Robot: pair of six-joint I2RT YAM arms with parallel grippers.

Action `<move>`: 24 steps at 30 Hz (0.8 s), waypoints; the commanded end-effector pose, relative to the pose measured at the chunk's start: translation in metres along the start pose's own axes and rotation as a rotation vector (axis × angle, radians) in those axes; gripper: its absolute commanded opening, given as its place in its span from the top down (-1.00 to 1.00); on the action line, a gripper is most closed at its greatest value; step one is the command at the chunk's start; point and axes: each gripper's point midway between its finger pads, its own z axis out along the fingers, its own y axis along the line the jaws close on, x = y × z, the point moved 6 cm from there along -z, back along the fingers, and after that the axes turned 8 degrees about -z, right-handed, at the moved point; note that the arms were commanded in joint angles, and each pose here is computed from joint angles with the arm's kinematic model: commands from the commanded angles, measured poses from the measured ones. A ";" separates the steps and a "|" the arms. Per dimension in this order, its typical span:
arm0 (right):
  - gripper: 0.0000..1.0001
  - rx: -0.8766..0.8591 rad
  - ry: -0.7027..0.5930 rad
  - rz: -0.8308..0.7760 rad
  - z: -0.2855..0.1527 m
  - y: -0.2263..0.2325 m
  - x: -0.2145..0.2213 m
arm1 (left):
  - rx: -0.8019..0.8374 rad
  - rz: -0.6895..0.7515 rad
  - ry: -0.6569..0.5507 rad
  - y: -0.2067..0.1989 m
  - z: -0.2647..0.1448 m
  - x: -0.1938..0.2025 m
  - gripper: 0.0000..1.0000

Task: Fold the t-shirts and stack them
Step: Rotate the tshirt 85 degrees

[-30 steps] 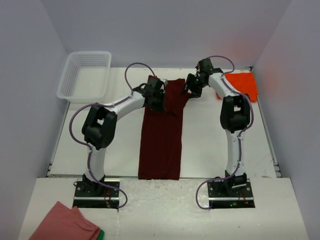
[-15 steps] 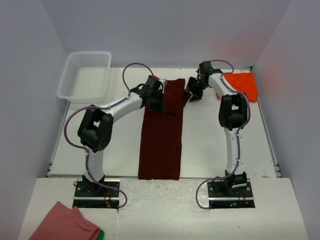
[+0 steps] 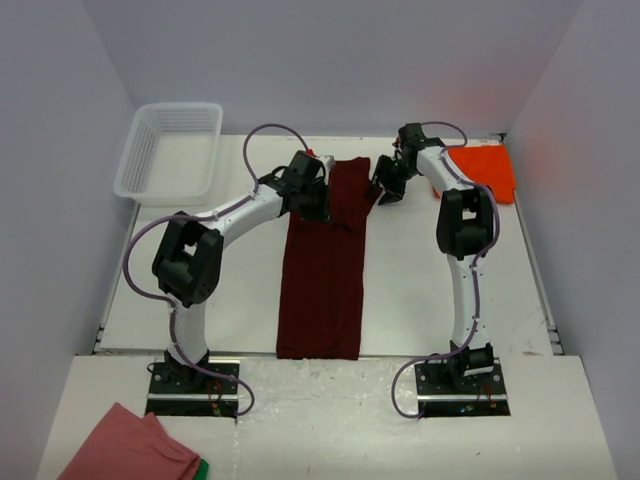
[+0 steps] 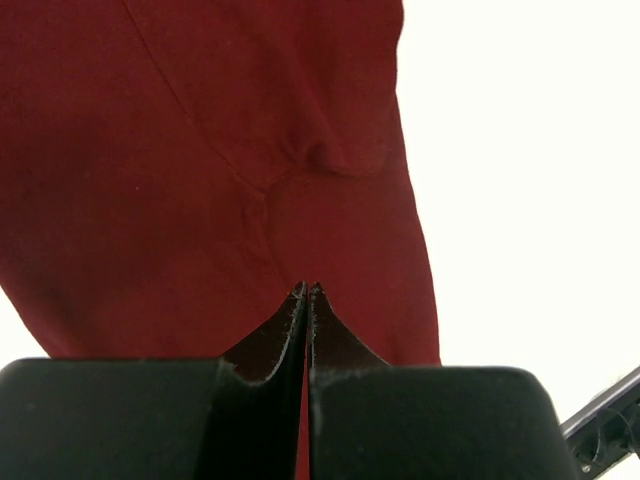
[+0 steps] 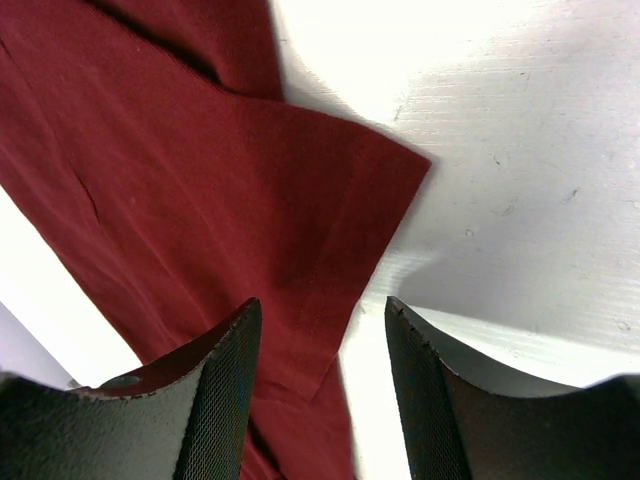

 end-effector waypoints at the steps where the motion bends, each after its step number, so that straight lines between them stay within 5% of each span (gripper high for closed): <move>1: -0.08 -0.034 -0.008 0.011 -0.004 0.006 -0.006 | 0.077 0.013 -0.057 -0.013 -0.019 -0.012 1.00; 15: -0.09 -0.010 -0.084 -0.015 -0.021 0.006 -0.019 | 0.141 0.021 0.060 -0.018 0.026 0.020 1.00; 24: -0.11 -0.022 -0.095 -0.008 -0.021 0.005 -0.026 | 0.114 0.023 0.163 -0.010 0.036 0.080 1.00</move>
